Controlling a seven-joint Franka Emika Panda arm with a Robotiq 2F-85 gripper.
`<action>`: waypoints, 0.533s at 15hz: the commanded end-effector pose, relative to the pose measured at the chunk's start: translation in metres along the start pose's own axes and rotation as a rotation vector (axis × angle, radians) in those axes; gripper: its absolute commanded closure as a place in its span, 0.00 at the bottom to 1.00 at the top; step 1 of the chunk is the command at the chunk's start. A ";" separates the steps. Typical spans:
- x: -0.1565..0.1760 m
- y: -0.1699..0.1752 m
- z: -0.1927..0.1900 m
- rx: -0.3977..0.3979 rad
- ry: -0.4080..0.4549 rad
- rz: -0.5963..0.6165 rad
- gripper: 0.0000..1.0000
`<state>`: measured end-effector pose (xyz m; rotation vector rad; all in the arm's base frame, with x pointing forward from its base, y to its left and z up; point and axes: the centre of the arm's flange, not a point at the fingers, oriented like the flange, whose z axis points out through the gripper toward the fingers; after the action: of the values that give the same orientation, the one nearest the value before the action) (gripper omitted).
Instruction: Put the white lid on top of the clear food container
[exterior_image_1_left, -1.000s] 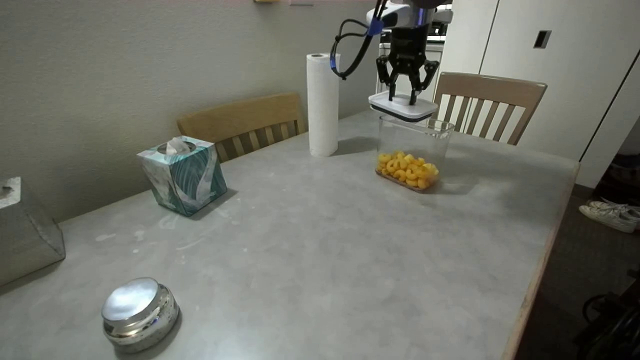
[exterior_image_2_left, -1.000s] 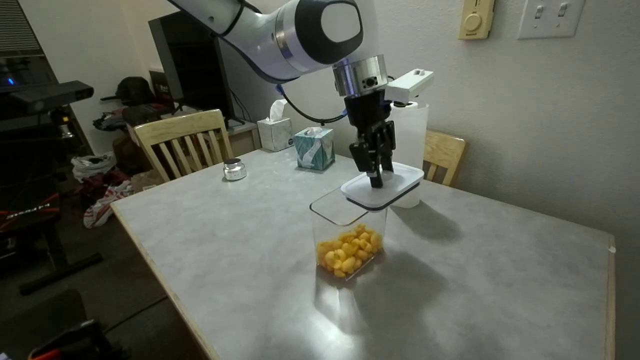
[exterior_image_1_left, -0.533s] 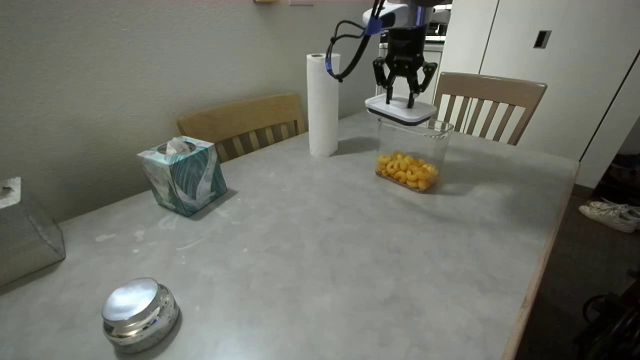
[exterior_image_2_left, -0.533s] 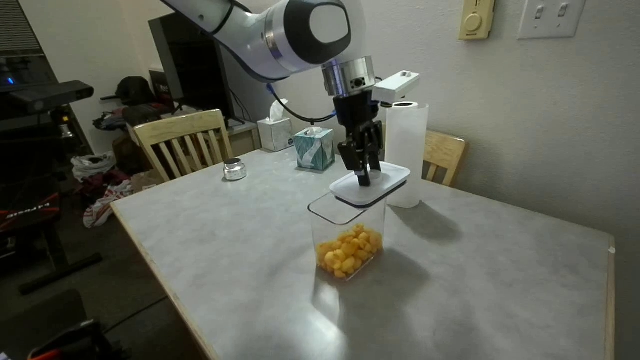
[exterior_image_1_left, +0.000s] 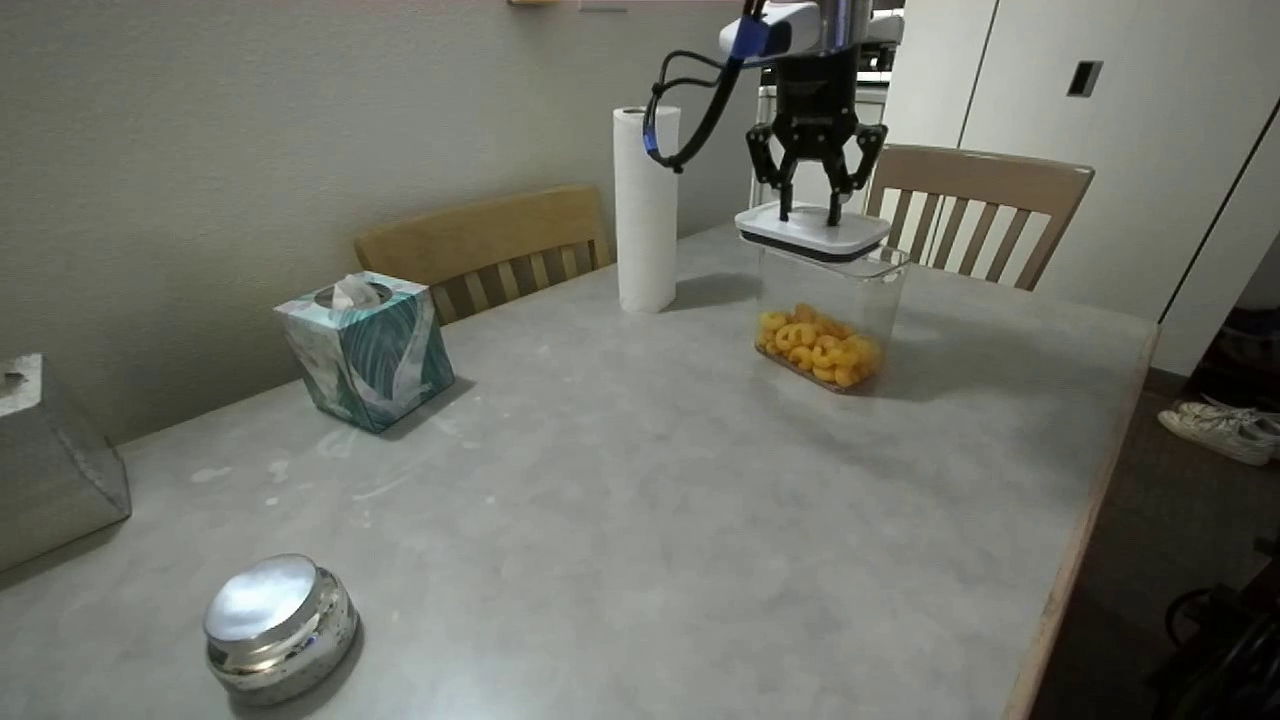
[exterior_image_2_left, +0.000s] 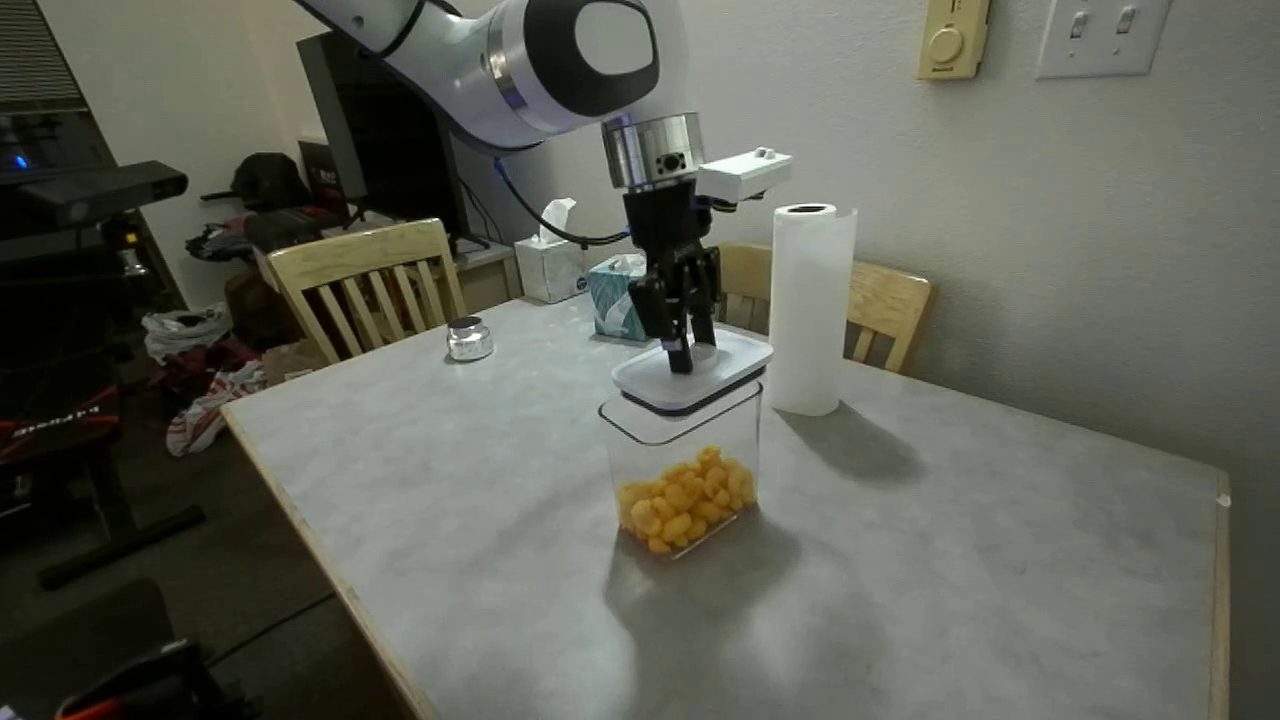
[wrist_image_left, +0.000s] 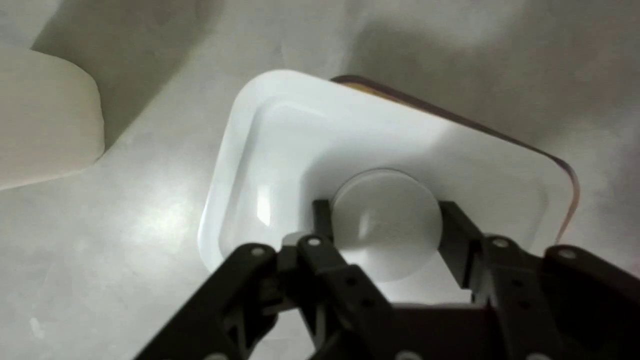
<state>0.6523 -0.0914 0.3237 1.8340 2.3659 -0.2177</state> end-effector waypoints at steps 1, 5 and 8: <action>0.010 -0.029 0.005 0.080 0.010 -0.061 0.71; 0.013 -0.037 0.004 0.091 0.005 -0.030 0.71; 0.012 -0.040 0.001 0.026 -0.024 0.018 0.71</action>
<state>0.6286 -0.0900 0.3265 1.8534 2.3988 -0.2795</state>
